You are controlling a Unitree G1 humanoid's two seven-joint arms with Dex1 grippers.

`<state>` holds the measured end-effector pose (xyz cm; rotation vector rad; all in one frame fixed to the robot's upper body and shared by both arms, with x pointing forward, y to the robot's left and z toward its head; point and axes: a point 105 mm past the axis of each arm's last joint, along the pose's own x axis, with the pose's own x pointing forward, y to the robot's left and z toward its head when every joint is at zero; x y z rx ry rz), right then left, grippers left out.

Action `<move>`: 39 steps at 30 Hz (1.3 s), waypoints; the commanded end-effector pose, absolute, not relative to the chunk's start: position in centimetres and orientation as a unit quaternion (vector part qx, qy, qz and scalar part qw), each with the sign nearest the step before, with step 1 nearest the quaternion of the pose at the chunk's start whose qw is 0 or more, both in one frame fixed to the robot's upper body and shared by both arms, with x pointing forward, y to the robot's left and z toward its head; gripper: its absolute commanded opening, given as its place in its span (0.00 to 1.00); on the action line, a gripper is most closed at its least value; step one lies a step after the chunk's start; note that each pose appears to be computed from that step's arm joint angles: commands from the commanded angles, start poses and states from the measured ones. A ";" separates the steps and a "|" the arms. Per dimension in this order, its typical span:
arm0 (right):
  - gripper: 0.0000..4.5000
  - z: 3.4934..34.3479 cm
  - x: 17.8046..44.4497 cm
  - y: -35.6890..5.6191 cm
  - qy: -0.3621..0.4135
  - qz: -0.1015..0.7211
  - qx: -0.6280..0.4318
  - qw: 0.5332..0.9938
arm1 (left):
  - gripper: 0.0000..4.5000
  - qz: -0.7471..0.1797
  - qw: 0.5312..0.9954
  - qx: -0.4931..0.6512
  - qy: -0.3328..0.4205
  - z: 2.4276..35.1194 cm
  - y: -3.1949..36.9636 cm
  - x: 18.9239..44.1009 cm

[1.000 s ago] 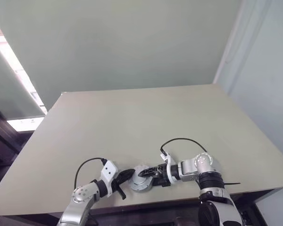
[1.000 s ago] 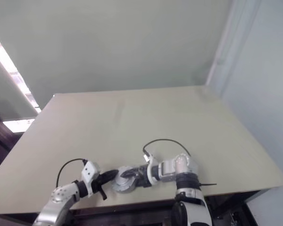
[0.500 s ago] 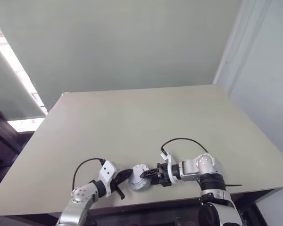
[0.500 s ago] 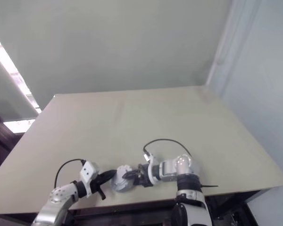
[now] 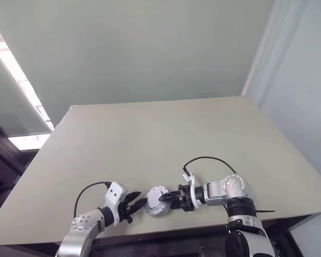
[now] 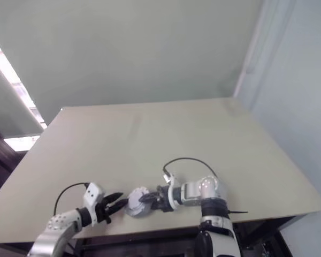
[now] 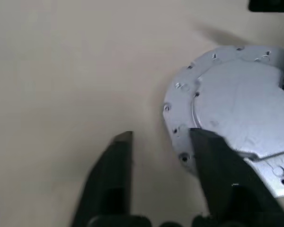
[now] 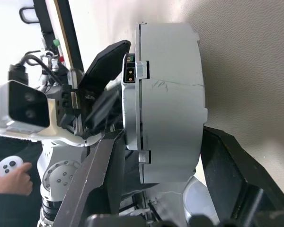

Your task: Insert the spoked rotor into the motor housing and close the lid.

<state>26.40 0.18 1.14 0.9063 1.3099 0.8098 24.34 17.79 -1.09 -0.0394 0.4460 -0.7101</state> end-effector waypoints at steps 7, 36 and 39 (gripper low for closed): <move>0.48 4.0 26.7 2.8 0.526 0.405 0.480 0.574 | 0.99 -0.261 0.906 -0.234 0.235 3.0 20.9 24.2; 0.48 10.8 26.9 6.6 0.442 0.505 0.535 0.512 | 0.99 -0.176 0.769 -0.580 0.204 2.1 17.2 24.6; 0.48 11.2 27.0 6.7 0.437 0.510 0.537 0.510 | 0.99 -0.178 0.764 -0.583 0.212 1.8 17.0 24.2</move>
